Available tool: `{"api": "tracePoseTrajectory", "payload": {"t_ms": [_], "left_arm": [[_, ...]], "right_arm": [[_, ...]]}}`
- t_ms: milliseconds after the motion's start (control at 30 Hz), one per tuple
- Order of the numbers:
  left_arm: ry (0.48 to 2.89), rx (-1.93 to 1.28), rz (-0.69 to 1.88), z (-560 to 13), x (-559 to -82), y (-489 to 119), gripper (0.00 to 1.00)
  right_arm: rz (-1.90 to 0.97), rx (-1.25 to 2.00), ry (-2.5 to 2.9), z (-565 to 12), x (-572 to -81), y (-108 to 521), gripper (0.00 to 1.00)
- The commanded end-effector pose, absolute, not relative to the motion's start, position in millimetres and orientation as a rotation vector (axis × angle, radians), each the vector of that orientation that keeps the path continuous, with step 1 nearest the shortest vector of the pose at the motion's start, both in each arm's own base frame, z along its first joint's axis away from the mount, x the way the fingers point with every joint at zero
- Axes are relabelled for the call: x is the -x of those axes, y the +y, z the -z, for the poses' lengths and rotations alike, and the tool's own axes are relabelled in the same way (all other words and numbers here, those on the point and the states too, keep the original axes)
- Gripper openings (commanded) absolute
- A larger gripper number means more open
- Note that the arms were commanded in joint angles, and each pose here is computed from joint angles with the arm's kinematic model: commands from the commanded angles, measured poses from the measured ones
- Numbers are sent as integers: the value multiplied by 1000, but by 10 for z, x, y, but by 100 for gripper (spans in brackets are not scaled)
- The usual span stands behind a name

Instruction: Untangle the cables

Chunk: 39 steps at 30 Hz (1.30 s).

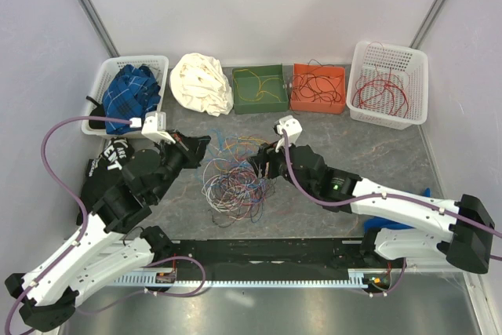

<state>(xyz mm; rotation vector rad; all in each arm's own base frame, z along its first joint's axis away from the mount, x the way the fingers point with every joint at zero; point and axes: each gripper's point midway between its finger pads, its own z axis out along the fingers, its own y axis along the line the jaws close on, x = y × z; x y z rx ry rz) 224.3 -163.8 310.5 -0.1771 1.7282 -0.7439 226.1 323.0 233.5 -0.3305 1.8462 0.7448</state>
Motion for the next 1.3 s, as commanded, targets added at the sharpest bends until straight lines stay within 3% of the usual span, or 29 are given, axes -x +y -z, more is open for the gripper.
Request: {"api": "tracePoseTrajectory", "payload": {"t_ms": [0, 300, 533, 800, 833, 933, 1000, 1033, 1133, 1267], "left_arm": [[1729, 117, 656, -3163, -2275, -1573, 7], [1808, 165, 631, -2693, -2203, -1485, 4], [1854, 197, 616, -2403, -2178, -1456, 3], [1880, 205, 633, -2297, -2141, -1470, 2], [1882, 208, 634, -2277, -2134, -1465, 2], [1881, 207, 625, -2274, -2125, -1439, 2], [1871, 218, 605, -2291, -2130, -1391, 3], [1861, 214, 599, -2318, -2133, -1375, 5], [1835, 228, 577, -2397, -2154, -1318, 31], [1801, 265, 543, -2507, -2196, -1237, 76]], "right_arm": [[-484, 241, 1869, -2207, -2567, 3030, 64], [-543, 159, 2019, -1620, -2677, 2940, 63], [-696, 284, 2097, -1257, -2536, 3317, 63], [-681, 300, 2165, -855, -2599, 3490, 60], [-684, 296, 2158, -863, -2617, 3506, 43], [-694, 285, 2127, -995, -2620, 3503, 5], [-703, 279, 2040, -1352, -2608, 3478, 0], [-709, 287, 2015, -1528, -2589, 3484, 0], [-764, 309, 1876, -2335, -2462, 3450, 0], [-808, 368, 1776, -3042, -2245, 3421, 0]]}}
